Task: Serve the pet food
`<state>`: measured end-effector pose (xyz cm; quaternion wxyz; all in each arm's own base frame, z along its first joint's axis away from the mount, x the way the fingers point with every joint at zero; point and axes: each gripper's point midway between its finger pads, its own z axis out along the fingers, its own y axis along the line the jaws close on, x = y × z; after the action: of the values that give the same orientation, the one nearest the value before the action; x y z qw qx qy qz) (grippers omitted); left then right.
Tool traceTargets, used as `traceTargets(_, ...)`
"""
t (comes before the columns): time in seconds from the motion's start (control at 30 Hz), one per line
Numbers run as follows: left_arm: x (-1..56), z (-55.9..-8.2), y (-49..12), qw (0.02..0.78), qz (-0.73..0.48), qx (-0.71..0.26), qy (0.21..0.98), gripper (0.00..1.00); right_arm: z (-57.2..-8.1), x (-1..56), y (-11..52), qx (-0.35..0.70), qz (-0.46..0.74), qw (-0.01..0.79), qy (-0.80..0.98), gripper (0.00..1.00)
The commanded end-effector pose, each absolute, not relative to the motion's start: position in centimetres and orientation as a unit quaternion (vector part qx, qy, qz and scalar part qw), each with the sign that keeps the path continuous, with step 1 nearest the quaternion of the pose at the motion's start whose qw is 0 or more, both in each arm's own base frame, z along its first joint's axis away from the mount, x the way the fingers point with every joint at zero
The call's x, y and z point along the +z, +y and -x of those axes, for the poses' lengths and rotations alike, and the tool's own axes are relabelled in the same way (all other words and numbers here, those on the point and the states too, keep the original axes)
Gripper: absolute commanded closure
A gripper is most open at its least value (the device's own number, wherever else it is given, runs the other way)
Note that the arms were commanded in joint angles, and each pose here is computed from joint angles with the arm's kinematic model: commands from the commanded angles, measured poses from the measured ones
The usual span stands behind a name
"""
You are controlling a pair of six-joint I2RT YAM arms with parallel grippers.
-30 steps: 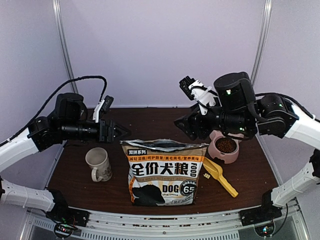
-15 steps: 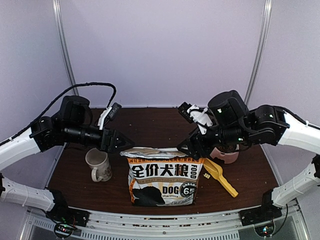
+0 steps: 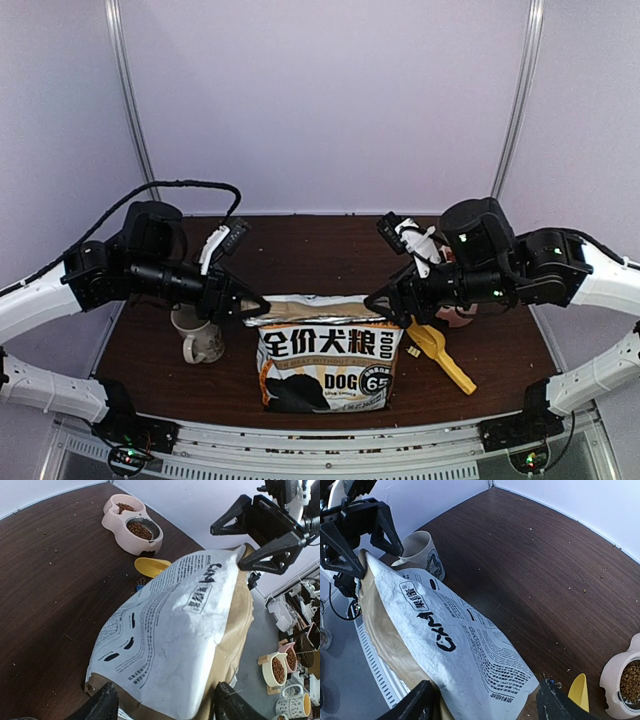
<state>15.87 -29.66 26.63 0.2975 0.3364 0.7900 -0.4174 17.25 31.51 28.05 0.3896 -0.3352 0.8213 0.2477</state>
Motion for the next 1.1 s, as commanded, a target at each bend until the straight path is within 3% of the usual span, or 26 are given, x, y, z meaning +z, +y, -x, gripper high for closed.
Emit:
traceTargets(0.0,26.1,-14.5,-30.3,0.304,-0.389,-0.423,0.76,0.32,-16.8,27.5,30.7,0.261,0.316,0.386,0.826,0.28)
traceTargets(0.53,27.8,-16.8,-30.2,0.392,-0.375,-0.398,0.74,0.36,-16.4,26.3,30.1,0.285,0.299,0.383,0.827,0.27)
traceTargets(0.83,29.2,-16.6,-31.2,0.401,-0.376,-0.429,0.717,0.27,-16.6,26.0,29.9,0.297,0.285,0.388,0.824,0.28)
traceTargets(1.07,27.9,-16.4,-31.7,0.385,-0.38,-0.437,0.719,0.51,-16.6,26.2,29.7,0.302,0.284,0.391,0.822,0.28)
